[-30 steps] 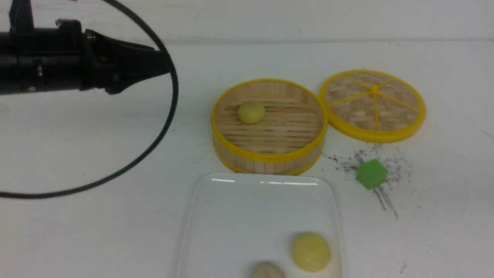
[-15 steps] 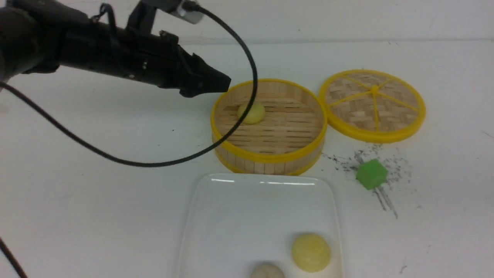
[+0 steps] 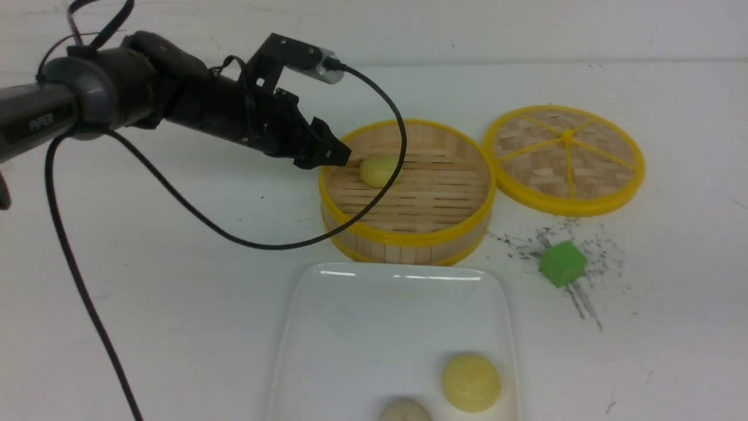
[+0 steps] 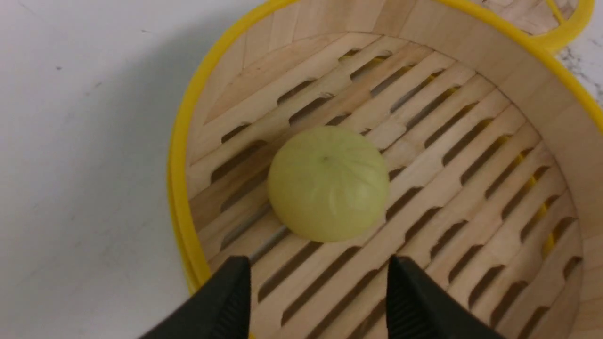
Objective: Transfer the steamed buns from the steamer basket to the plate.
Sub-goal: Use the left arm to grab the steamed stuffed bun that is closest to it
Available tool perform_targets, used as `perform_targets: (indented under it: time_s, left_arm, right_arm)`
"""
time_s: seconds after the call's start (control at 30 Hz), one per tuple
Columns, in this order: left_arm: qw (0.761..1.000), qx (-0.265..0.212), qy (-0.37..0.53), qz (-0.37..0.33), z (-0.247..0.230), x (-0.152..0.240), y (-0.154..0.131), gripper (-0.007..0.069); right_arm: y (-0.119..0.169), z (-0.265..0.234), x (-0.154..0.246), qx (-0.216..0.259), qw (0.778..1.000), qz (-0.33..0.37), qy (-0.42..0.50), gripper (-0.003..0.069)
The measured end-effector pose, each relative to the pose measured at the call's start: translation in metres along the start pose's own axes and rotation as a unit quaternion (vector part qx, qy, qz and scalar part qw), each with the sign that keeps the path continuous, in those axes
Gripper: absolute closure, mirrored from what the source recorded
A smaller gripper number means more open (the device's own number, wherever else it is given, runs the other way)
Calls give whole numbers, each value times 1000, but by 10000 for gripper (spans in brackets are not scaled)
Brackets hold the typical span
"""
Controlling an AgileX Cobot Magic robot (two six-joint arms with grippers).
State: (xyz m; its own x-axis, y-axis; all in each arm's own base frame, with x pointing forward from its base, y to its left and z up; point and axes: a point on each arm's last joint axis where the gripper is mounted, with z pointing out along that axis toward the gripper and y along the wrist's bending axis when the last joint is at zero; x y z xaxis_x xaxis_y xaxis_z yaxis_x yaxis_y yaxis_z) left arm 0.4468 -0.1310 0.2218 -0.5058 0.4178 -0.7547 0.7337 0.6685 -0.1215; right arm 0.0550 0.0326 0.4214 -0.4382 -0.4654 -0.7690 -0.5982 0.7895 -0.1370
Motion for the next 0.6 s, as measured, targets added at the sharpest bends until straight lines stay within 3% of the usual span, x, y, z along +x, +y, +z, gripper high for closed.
perform_targets:
  time_s: [0.3, 0.6]
  left_arm:
    - [997, -1, 10, 77, 20, -25, -13, 216]
    - [989, -50, 37, 132, 24, -38, -20, 216]
  right_arm:
    - [0, 0, 0, 0, 1000, -2, 0, 147]
    - [0, 0, 0, 0, 1000, -6, 0, 147]
